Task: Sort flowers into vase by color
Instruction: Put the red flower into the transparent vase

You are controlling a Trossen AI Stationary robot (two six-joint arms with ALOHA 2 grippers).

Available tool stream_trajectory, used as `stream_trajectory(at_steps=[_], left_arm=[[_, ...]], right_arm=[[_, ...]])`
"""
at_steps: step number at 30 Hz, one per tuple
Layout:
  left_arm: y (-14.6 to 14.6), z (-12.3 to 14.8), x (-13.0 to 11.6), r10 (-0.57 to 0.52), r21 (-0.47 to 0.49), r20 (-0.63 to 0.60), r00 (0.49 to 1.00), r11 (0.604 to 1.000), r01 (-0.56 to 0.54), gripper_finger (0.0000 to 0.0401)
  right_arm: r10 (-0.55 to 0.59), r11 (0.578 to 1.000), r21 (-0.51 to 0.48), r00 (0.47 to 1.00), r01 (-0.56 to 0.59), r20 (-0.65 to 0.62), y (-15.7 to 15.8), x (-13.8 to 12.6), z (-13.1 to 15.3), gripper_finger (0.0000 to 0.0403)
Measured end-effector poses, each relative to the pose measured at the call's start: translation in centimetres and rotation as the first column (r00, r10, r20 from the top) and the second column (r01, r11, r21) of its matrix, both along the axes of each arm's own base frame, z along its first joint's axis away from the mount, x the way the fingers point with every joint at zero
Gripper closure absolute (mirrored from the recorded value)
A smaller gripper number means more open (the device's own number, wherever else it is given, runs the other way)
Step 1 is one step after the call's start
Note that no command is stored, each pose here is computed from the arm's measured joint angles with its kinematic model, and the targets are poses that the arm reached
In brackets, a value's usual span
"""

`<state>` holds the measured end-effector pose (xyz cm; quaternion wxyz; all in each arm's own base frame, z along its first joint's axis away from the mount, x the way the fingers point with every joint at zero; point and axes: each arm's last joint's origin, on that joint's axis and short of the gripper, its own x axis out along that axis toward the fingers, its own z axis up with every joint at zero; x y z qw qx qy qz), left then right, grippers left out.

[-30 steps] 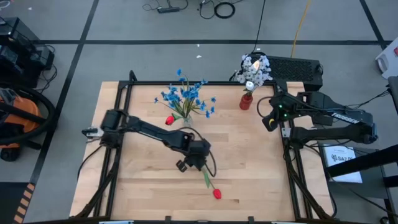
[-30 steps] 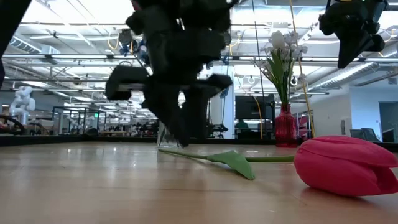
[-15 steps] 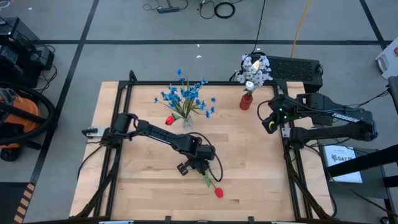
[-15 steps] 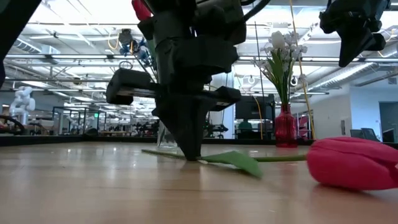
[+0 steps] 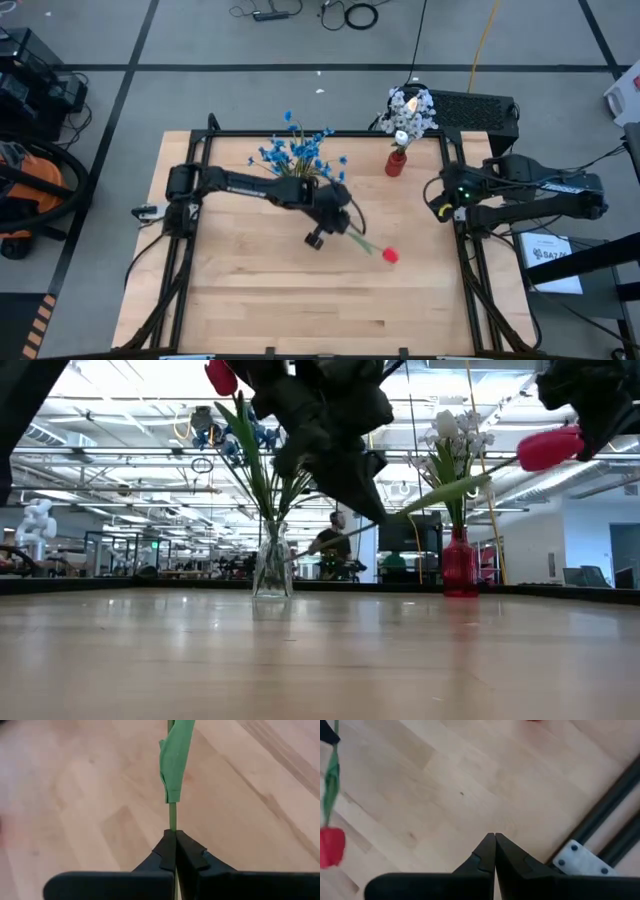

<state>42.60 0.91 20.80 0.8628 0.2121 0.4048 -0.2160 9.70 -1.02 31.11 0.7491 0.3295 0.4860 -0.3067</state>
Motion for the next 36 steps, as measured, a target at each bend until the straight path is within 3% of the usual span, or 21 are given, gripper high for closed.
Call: stream_trajectory(at_steps=[4,10,14,17,22,25,27,31,36], left_arm=[[1.8,0.1,0.4,0.019,-0.031,0.048,0.999,0.999,-0.017,0.04],[4.1,1.0,1.3,0.091,-0.078,0.198,0.976,0.994,-0.077,0.04],[5.1,2.2,2.1,0.156,-0.193,0.312,0.937,0.976,-0.098,0.0401],[4.7,3.2,2.7,0.202,-0.273,0.384,0.901,0.957,-0.098,0.0401],[3.2,4.4,3.4,0.288,-0.417,0.434,0.854,0.904,-0.094,0.0401],[2.3,5.3,3.7,0.338,-0.498,0.459,0.822,0.864,-0.077,0.0401],[1.8,5.9,3.8,0.383,-0.529,0.486,0.786,0.844,-0.084,0.0401],[1.6,6.7,4.0,0.464,-0.562,0.528,0.711,0.819,-0.117,0.0401],[2.3,7.3,4.0,0.502,-0.599,0.553,0.665,0.794,-0.101,0.0401]], right_arm=[[-0.032,1.0,-0.001,0.999,0.032,0.023,0.3,-0.7,0.1,0.0403],[0.025,0.998,-0.063,1.0,-0.023,0.02,0.3,-0.1,-1.3,0.0403],[0.007,1.0,-0.014,1.0,-0.006,0.025,0.4,0.5,-2.6,0.0403],[0.024,0.999,0.023,0.998,-0.025,0.052,0.7,1.0,-3.4,0.0403],[0.038,0.999,-0.017,0.996,-0.037,0.085,1.4,0.0,-4.1,0.0403],[0.058,0.998,-0.047,0.979,-0.05,0.197,1.8,-1.1,-3.8,0.0403],[0.104,0.991,-0.116,0.94,-0.07,0.325,2.0,-1.3,-3.5,0.0403],[0.26,0.942,-0.329,0.777,-0.072,0.573,2.6,-0.4,-3.0,0.0403],[0.421,0.858,-0.513,0.595,-0.016,0.685,3.3,1.6,-3.6,0.0403]])
